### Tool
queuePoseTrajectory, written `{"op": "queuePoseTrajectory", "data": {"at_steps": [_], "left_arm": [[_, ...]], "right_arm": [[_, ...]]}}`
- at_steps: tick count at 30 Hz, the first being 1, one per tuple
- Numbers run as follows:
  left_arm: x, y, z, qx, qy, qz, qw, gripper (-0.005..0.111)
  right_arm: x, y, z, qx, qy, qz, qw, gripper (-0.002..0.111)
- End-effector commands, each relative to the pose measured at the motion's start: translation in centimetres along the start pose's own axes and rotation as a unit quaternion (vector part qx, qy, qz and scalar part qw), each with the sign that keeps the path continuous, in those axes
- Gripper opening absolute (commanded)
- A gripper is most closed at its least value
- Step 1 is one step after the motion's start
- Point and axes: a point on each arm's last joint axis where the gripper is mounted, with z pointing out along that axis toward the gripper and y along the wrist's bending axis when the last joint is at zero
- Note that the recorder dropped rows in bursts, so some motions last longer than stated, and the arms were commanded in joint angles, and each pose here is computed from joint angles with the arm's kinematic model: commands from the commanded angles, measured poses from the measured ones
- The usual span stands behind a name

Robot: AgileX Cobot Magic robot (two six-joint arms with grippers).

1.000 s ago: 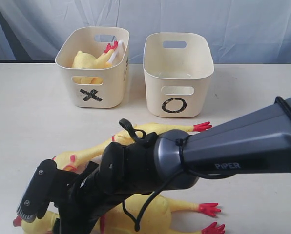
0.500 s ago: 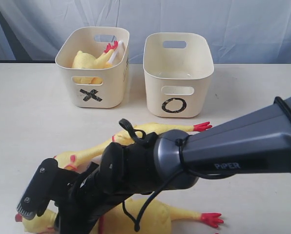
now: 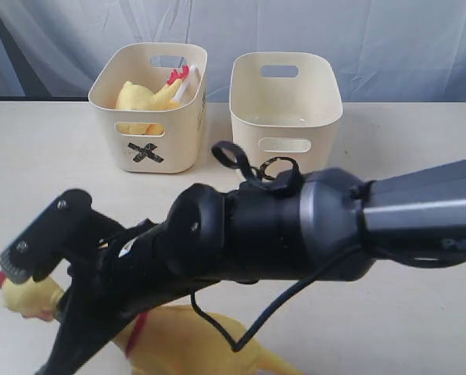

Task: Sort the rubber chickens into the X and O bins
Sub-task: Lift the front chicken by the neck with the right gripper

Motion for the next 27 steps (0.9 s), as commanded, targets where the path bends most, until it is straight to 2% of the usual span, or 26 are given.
{"op": "queuePoseTrajectory", "data": {"at_steps": [1, 6, 14, 22, 27], "left_arm": [[0.1, 0.0, 0.0, -0.001, -0.002, -0.003, 1.000, 0.000], [0.1, 0.0, 0.0, -0.001, -0.002, -0.002, 1.000, 0.000], [0.1, 0.0, 0.0, -0.001, -0.002, -0.002, 1.000, 0.000], [0.1, 0.0, 0.0, -0.001, -0.002, -0.002, 1.000, 0.000], [0.1, 0.0, 0.0, -0.001, -0.002, -0.002, 1.000, 0.000]], "right_arm": [[-2.6, -0.3, -3.0, 0.036, -0.077, 0.058, 0.995, -0.001], [-4.6, -0.6, -6.0, 0.069, -0.145, 0.103, 0.982, -0.001], [-6.8, -0.6, -10.7, 0.104, -0.225, 0.122, 0.961, -0.001], [-7.6, -1.3, -15.9, 0.186, -0.309, 0.134, 0.923, -0.001], [-7.0, -1.9, -19.2, 0.249, -0.355, 0.155, 0.887, -0.001]]}}
